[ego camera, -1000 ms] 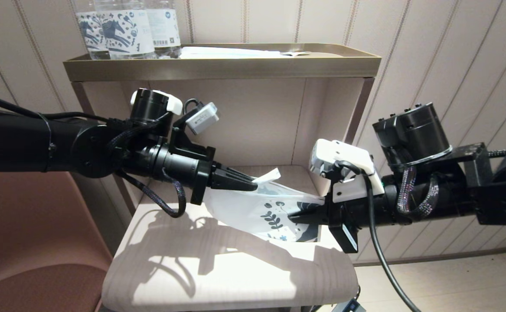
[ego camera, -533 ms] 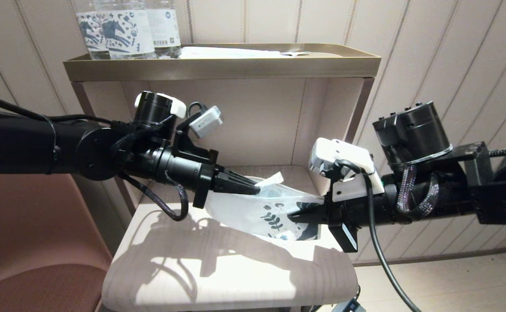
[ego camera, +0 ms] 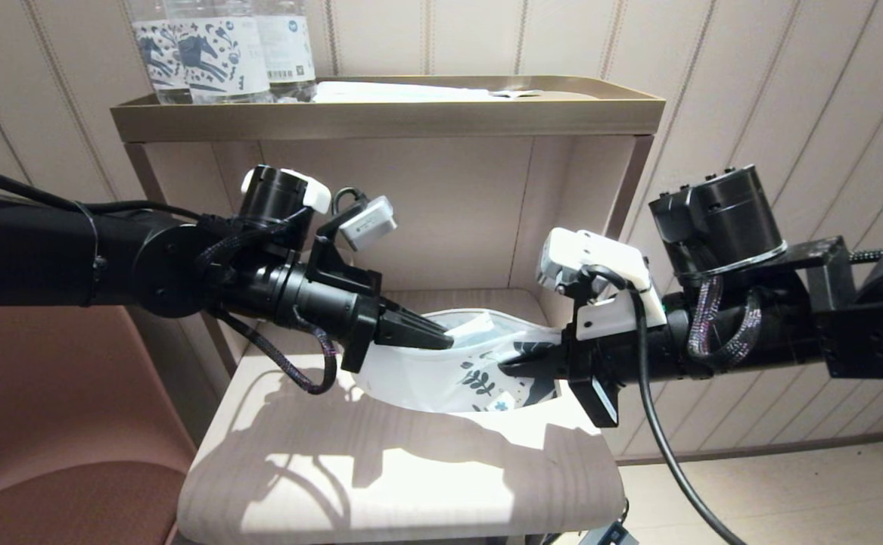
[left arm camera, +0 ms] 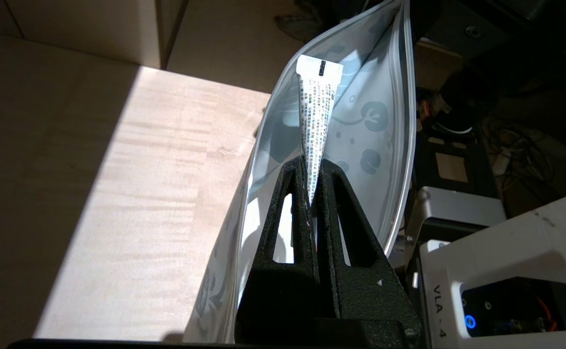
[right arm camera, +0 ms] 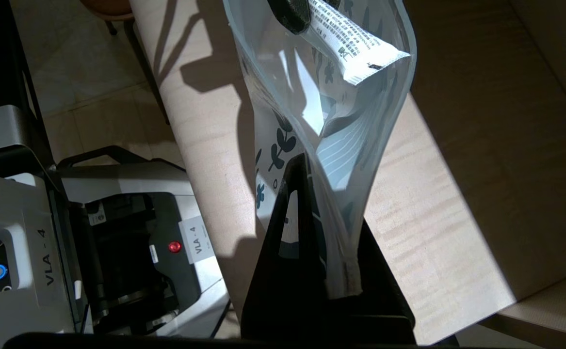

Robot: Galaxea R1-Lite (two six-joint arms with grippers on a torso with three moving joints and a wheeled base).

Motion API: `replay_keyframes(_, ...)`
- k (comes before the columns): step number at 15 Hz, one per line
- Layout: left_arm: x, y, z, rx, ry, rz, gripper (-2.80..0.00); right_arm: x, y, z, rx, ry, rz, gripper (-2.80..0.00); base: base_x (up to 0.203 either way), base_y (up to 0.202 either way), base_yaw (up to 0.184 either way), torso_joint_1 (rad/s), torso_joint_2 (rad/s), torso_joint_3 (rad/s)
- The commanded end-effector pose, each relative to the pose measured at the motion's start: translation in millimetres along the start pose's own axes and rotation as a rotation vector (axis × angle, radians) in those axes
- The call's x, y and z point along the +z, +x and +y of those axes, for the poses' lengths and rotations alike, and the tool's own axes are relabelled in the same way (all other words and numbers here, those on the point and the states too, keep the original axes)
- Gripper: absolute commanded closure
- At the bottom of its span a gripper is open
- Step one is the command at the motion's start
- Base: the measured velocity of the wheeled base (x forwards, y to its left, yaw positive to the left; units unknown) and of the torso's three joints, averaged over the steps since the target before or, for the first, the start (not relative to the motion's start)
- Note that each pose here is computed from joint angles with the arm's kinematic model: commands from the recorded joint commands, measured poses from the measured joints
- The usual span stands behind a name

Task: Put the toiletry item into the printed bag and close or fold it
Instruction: Place the toothpaste in the storage bag

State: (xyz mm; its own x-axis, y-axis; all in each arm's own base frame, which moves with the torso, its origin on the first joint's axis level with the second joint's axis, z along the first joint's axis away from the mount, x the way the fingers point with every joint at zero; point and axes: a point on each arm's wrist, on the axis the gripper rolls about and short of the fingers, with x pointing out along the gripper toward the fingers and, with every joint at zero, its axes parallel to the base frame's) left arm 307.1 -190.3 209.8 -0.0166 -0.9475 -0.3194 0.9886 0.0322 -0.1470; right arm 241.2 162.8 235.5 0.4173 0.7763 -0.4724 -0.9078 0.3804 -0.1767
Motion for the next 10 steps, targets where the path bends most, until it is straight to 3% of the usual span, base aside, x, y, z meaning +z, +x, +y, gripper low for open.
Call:
replay_keyframes(1, 0.8, 0.2, 0.2, -0.004, 0.005, -0.003, -2.80, 0.6, 0.5, 0.0, 0.004, -0.004, -0.002, 0.00, 0.000, 0.000, 0.000, 0.000, 0.00, 0.000)
replay_keyframes(10, 25.6, -23.6, -17.5, 0.032, 0.066, -0.050, -2.80, 0.8, -1.5, 2.9, 0.007, -0.004, -0.004, 0.00, 0.000, 0.000, 0.000, 0.000, 0.00, 0.000)
